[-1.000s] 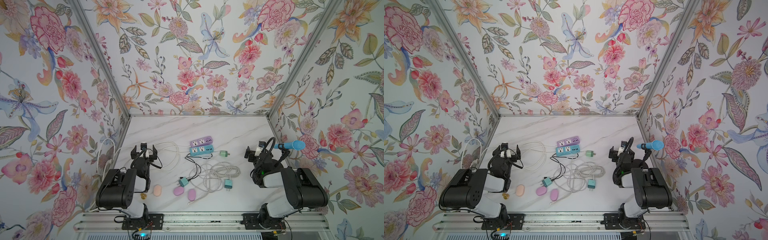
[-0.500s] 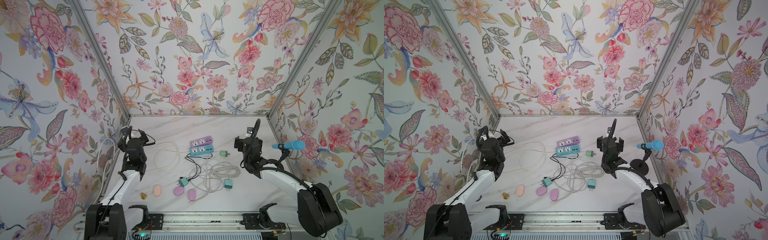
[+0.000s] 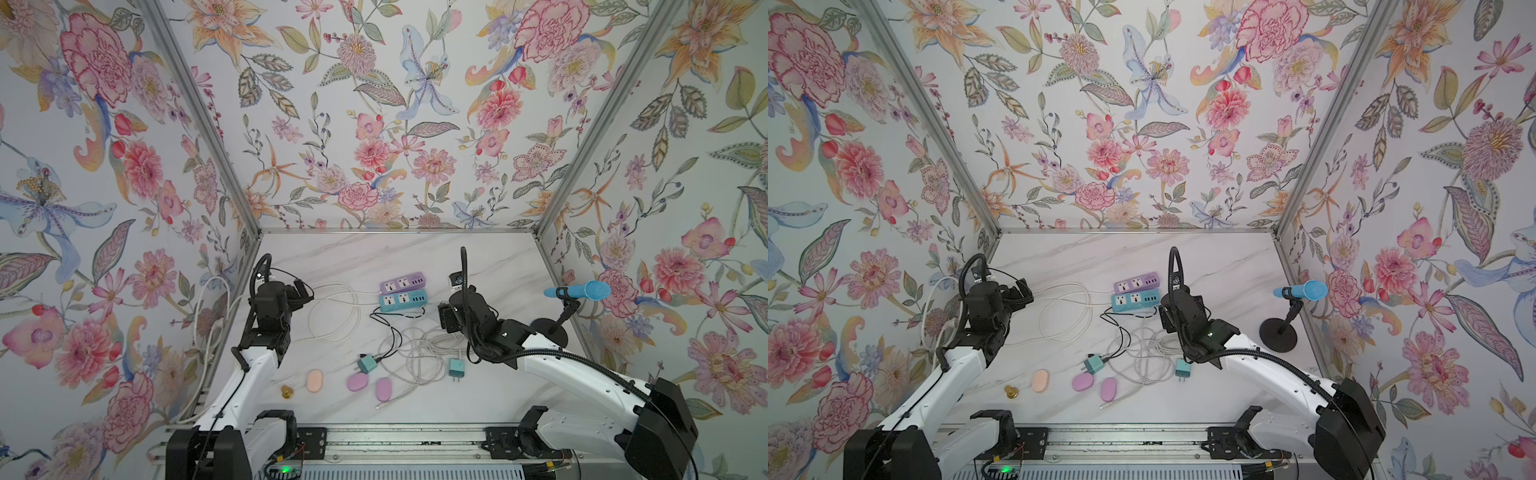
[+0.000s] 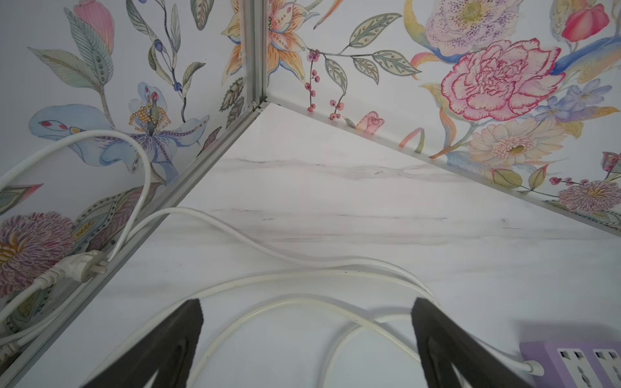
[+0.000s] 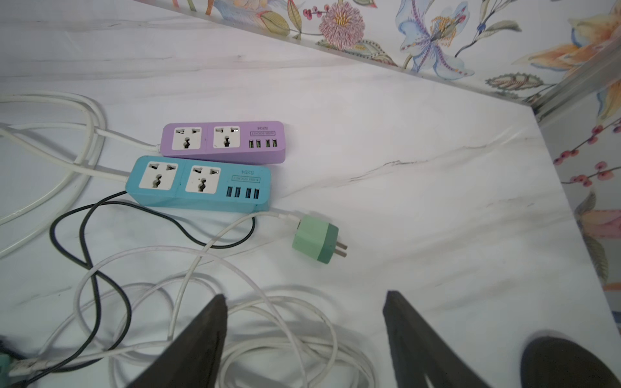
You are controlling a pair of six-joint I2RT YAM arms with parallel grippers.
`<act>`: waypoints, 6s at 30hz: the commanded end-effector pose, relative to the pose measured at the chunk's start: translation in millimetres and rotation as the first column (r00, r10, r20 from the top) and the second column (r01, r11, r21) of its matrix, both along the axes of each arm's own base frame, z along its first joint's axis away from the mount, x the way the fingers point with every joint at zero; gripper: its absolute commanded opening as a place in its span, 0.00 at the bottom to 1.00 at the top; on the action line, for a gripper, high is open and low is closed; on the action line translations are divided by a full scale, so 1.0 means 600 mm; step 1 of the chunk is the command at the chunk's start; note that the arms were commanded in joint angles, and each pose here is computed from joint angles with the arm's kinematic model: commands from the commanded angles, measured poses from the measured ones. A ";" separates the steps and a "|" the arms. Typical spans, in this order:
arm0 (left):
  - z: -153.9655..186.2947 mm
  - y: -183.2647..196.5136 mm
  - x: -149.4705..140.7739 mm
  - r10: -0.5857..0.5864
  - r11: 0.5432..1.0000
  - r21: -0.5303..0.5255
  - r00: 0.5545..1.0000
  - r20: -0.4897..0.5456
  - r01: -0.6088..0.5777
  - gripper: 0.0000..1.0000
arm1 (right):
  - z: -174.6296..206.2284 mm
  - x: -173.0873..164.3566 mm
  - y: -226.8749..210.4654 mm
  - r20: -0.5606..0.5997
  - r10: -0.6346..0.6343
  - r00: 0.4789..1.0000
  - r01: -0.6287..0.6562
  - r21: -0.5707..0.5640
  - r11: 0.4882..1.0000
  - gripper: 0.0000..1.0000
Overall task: Charge the bluetooth headset
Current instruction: Pick up the plug from the center of the board.
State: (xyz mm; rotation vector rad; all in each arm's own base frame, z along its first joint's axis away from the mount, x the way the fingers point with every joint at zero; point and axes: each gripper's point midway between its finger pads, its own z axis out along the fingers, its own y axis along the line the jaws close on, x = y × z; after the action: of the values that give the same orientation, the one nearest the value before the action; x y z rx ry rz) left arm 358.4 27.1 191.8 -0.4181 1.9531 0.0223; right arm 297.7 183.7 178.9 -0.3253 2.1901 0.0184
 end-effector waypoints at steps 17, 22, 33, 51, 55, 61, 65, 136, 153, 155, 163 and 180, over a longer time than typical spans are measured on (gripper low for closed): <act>0.098 -0.120 0.010 -0.260 0.964 0.049 0.964 -0.044 0.262 1.00 | -0.147 0.062 -0.035 -0.405 0.039 0.913 -0.224 -0.420 0.880 0.66; 0.089 -0.122 0.015 -0.265 0.962 0.050 0.962 -0.067 0.269 1.00 | -0.177 0.093 -0.019 -0.422 0.066 0.904 -0.282 -0.474 0.834 0.65; 0.068 -0.122 0.014 -0.261 0.963 0.037 0.960 -0.099 0.266 1.00 | -0.241 0.137 -0.017 -0.501 0.066 0.863 -0.331 -0.462 0.823 0.55; 0.083 -0.164 0.046 -0.342 0.939 -0.048 0.939 -0.037 0.340 1.00 | -0.197 0.123 0.005 -0.473 0.099 0.876 -0.264 -0.296 0.918 0.01; 0.110 -0.190 0.049 -0.391 0.920 -0.017 0.921 0.000 0.391 1.00 | -0.151 0.121 0.019 -0.432 0.116 0.894 -0.218 -0.193 0.957 0.00; 0.168 -0.260 0.051 -0.523 0.848 -0.040 0.847 0.094 0.529 1.00 | -0.063 0.118 0.052 -0.324 0.208 0.923 -0.196 0.071 0.978 0.00; 0.201 -0.309 0.036 -0.606 0.780 -0.062 0.777 0.170 0.622 1.00 | 0.006 0.101 0.096 -0.210 0.341 0.917 -0.271 0.300 0.915 0.00; 0.325 -0.533 -0.107 -0.802 -0.097 -0.234 0.063 0.594 0.967 0.77 | 0.358 -0.096 0.258 0.421 0.806 0.416 -0.796 0.598 0.099 0.00; 0.302 -0.498 -0.088 -0.881 0.022 -0.210 0.118 0.457 0.977 0.69 | 0.377 -0.123 0.250 0.412 0.848 0.333 -0.798 0.603 0.020 0.00; 0.312 -0.498 -0.099 -0.876 -0.012 -0.213 0.093 0.474 0.977 0.65 | 0.376 -0.120 0.252 0.408 0.852 0.329 -0.797 0.604 0.019 0.00; 0.330 -0.492 -0.132 -0.856 -0.097 -0.221 0.032 0.516 0.970 0.67 | 0.383 -0.116 0.246 0.402 0.859 0.316 -0.795 0.606 0.009 0.00; 0.361 -0.494 -0.155 -0.798 -0.219 -0.206 -0.054 0.600 0.954 0.67 | 0.361 -0.092 0.244 0.366 0.868 0.335 -0.784 0.619 0.042 0.00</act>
State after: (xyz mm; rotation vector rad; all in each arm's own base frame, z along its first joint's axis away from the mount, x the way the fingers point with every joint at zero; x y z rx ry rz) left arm 278.4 -269.3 399.9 0.7352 1.4968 -1.6299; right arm 244.5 323.6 385.5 -1.0768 1.5876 1.6137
